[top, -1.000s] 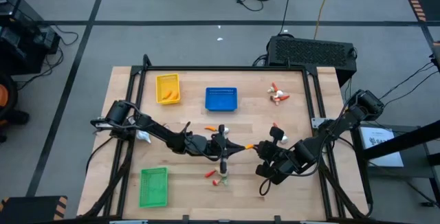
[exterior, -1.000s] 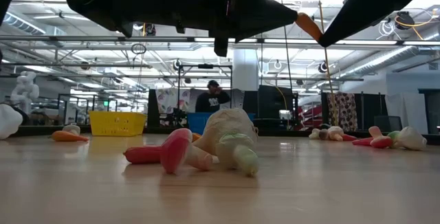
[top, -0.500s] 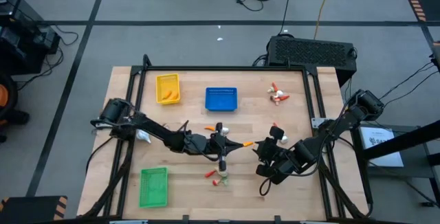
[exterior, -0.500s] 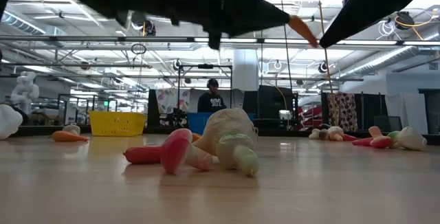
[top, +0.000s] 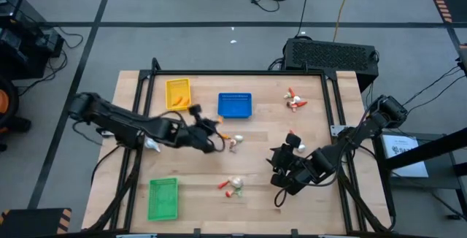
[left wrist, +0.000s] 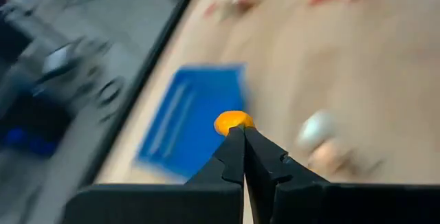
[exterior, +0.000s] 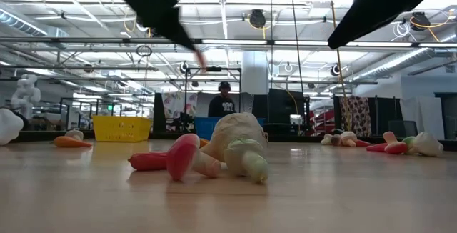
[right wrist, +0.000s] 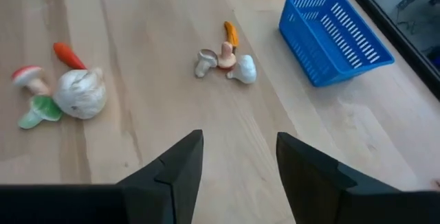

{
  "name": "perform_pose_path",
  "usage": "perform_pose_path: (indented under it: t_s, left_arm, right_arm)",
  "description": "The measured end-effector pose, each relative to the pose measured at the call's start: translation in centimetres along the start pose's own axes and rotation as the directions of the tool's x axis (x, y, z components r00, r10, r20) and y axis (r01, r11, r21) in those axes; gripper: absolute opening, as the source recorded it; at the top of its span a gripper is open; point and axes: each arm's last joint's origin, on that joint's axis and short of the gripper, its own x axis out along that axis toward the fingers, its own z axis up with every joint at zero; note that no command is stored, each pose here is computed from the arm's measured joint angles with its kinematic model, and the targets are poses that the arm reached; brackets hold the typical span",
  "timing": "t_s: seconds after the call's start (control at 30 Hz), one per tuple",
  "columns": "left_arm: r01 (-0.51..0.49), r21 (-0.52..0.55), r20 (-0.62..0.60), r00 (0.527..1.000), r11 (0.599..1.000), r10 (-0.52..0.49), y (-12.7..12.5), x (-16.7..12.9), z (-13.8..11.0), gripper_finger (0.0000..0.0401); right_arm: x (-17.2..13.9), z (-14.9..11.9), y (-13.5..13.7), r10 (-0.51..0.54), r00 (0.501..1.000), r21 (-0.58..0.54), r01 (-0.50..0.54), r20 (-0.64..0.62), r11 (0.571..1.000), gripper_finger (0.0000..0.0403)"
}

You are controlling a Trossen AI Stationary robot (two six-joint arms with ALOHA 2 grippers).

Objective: Sort produce into baskets
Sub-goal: Put the yellow chili pepper into the yellow bin

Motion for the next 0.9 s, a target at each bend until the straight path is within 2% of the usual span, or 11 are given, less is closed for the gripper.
perform_pose_path:
  t_s: [0.13, 0.27, 0.4, 0.63, 0.77, 0.9]
  left_arm:
    - [-0.094, -0.001, -0.187, 0.978, 0.996, 0.092, 3.8, -0.5, -1.9, 0.0002]
    - [-0.2, -0.016, -0.391, 0.903, 0.98, 0.178, 7.3, 0.0, -4.0, 0.0002]
    - [-0.255, -0.016, -0.506, 0.836, 0.967, 0.212, 9.6, 1.4, -6.1, 0.0002]
    - [-0.23, -0.125, -0.635, 0.766, 0.965, 0.1, 13.5, 3.6, -9.3, 0.0002]
    - [-0.268, -0.15, -0.642, 0.758, 0.952, 0.113, 15.0, 4.0, -9.7, 0.0007]
    - [-0.245, -0.164, -0.636, 0.766, 0.956, 0.087, 15.5, 4.2, -9.9, 0.0029]
  right_arm:
    - [0.3, 0.2, -0.3, -0.013, 1.0, 0.011, 0.013, -0.003, 1.0, 0.0171]
    - [0.6, 0.4, -0.5, -0.023, 1.0, 0.02, 0.023, -0.005, 1.0, 0.0171]
    - [0.7, 0.5, -0.6, -0.024, 1.0, 0.023, 0.024, -0.003, 0.999, 0.0171]
    - [0.7, 0.5, -0.6, -0.023, 1.0, 0.017, 0.023, -0.003, 1.0, 0.0171]
    - [0.7, 0.5, -0.6, -0.023, 1.0, 0.013, 0.023, -0.003, 1.0, 0.0171]
    - [0.7, 0.5, -0.6, -0.023, 1.0, 0.014, 0.023, -0.003, 1.0, 0.0171]
